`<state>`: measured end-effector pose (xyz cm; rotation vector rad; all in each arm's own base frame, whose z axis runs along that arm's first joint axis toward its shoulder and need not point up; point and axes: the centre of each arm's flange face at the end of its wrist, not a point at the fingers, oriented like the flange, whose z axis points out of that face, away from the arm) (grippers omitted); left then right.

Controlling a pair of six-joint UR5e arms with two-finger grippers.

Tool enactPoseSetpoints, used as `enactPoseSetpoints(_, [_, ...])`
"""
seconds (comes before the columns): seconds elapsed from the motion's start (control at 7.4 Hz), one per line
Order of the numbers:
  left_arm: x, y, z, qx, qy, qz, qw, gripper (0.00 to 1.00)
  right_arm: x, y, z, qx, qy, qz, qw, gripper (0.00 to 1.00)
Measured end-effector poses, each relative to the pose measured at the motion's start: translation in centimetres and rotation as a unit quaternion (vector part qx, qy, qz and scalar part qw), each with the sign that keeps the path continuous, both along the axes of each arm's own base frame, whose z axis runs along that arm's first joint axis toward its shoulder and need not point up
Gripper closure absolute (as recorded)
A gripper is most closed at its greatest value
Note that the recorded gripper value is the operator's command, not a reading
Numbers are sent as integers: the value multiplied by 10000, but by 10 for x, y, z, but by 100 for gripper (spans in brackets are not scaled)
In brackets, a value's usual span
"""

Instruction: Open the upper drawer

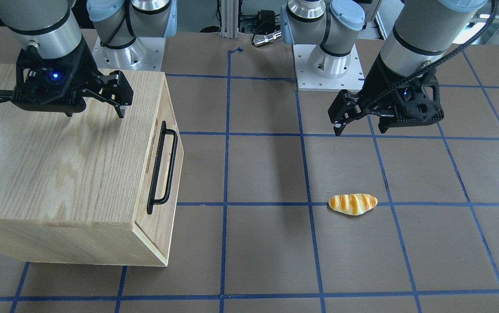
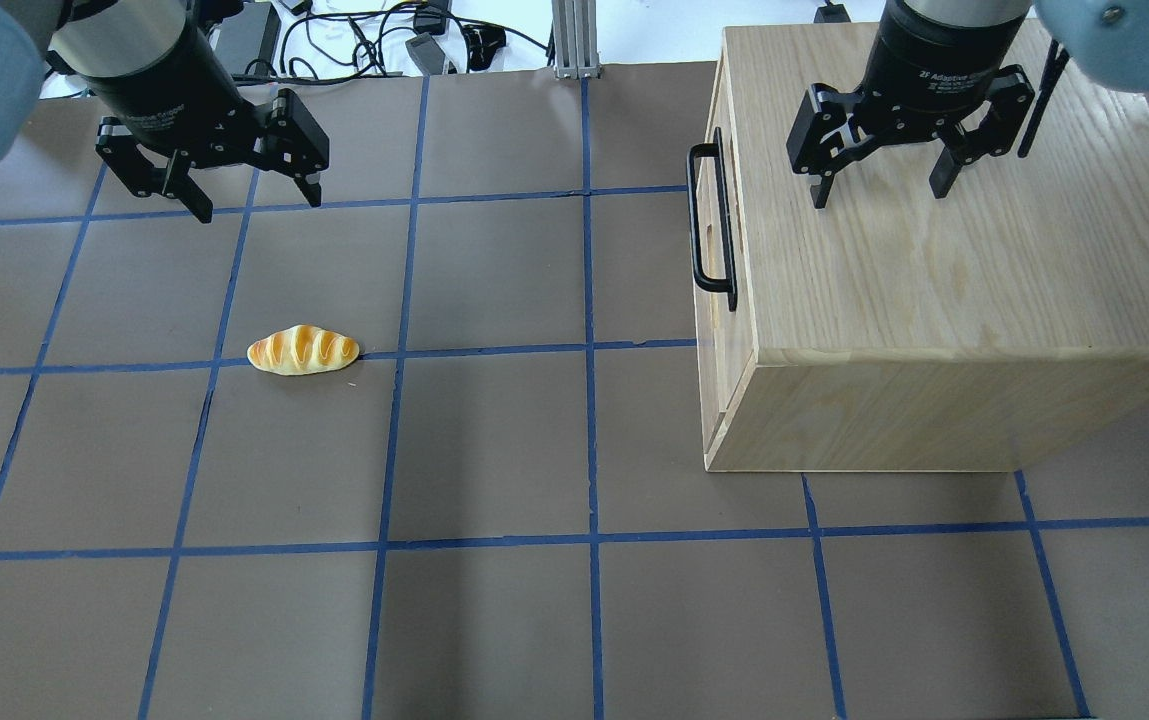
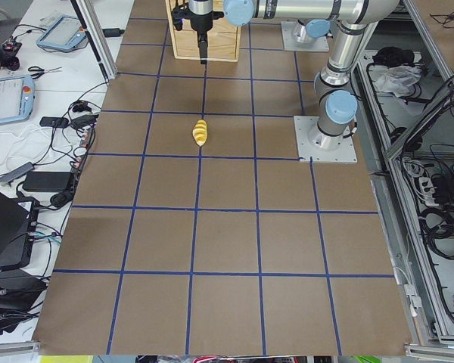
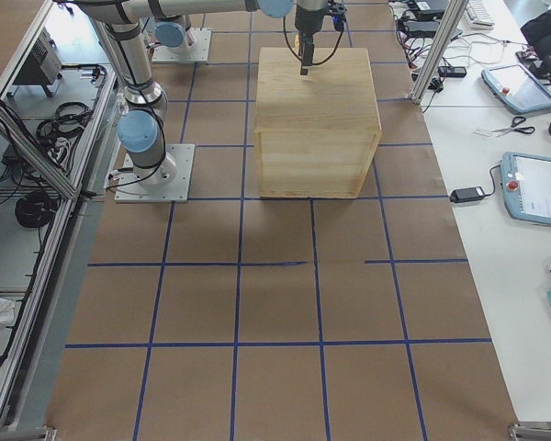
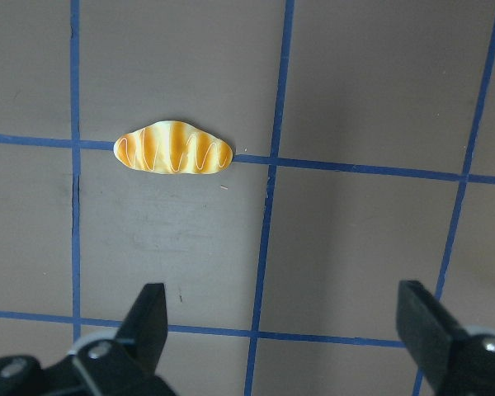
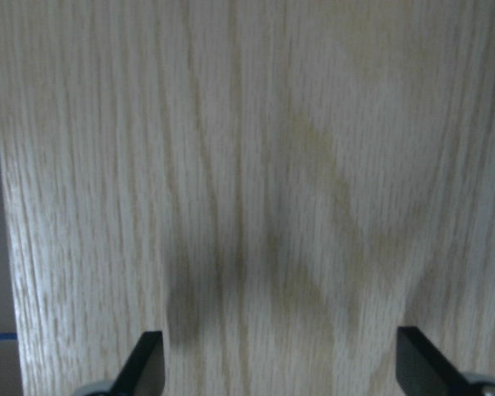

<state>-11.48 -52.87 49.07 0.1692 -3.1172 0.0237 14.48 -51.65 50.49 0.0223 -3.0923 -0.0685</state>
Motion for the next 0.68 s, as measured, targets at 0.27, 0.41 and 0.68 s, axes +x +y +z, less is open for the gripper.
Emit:
enactPoseSetpoints(0.27, [-1,1,-3,23,21,-2,10000,0,0,0,0,0,0,-3,10000,0])
enactPoseSetpoints(0.41, [-1,1,-3,17,27,-1,10000,0,0,0,0,0,0,-3,10000,0])
enactPoseSetpoints(0.68, [-3,2,-2,4,15,-9,10000,0,0,0,0,-1,0,-3,10000,0])
